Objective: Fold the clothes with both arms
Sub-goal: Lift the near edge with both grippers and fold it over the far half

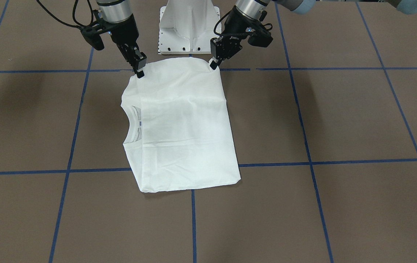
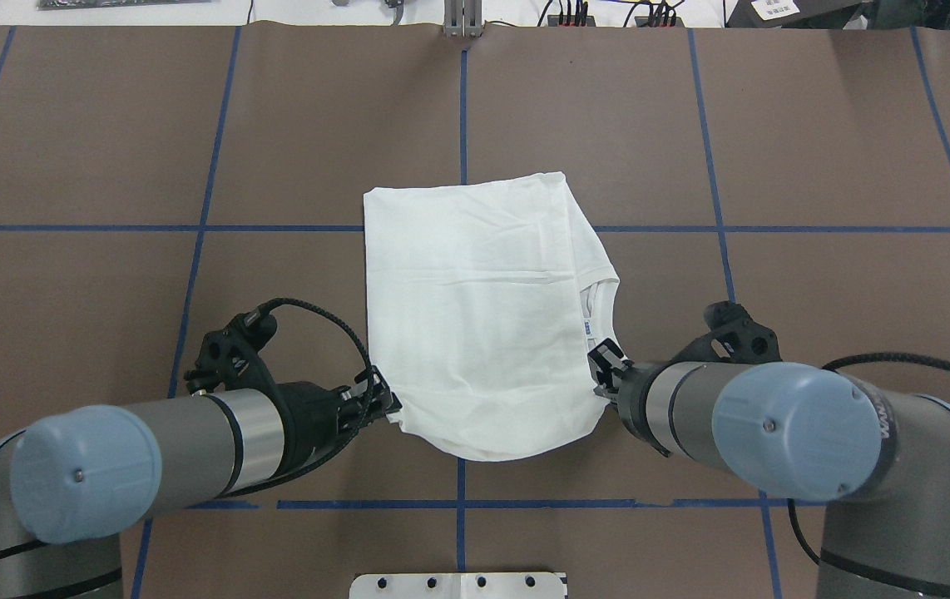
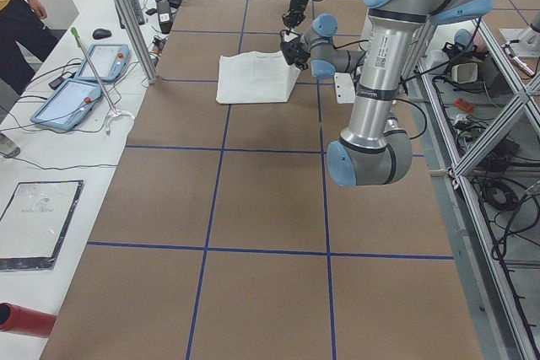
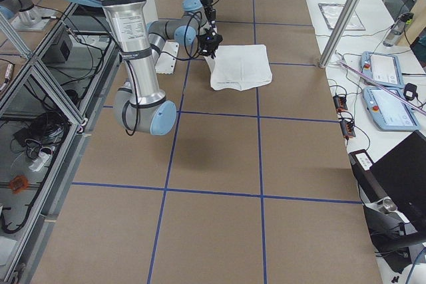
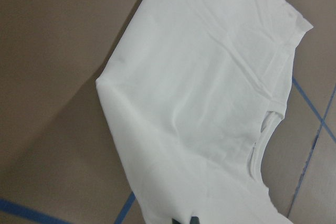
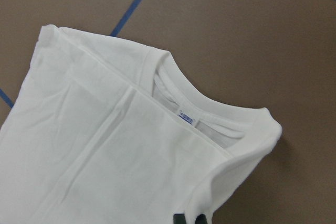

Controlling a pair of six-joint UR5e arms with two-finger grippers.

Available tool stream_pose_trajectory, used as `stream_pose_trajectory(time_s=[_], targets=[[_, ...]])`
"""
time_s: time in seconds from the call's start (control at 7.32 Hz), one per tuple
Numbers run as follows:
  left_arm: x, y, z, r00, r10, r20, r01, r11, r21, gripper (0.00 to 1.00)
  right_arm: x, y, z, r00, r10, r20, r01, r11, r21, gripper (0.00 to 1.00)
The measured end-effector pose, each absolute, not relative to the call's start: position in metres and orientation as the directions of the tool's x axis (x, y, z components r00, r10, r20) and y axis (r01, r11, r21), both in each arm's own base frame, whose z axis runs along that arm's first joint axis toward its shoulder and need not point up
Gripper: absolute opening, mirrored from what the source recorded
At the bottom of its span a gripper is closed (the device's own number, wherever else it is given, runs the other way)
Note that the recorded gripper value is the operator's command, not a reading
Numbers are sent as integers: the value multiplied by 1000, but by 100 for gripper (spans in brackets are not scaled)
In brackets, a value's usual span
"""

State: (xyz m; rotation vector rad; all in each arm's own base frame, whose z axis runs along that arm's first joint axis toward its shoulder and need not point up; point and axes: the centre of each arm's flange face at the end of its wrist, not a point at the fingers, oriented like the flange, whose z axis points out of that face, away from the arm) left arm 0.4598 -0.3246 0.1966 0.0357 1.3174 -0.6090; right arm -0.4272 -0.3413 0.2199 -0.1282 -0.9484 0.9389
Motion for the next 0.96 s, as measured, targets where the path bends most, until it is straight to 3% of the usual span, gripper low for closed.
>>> stream_pose_trajectory(time_s=[0.41, 0.82, 0.96], targets=[[464, -416, 213, 170, -370, -913, 521, 821, -236, 0, -430, -435, 213, 262, 719, 643, -637, 630, -445, 0], [477, -461, 231, 156, -367, -917, 550, 804, -228, 0, -454, -502, 217, 257, 712, 654, -644, 630, -433, 0], [479, -470, 236, 162, -365, -917, 558, 800, -221, 0, -459, -519, 220, 274, 706, 653, -644, 639, -420, 28]])
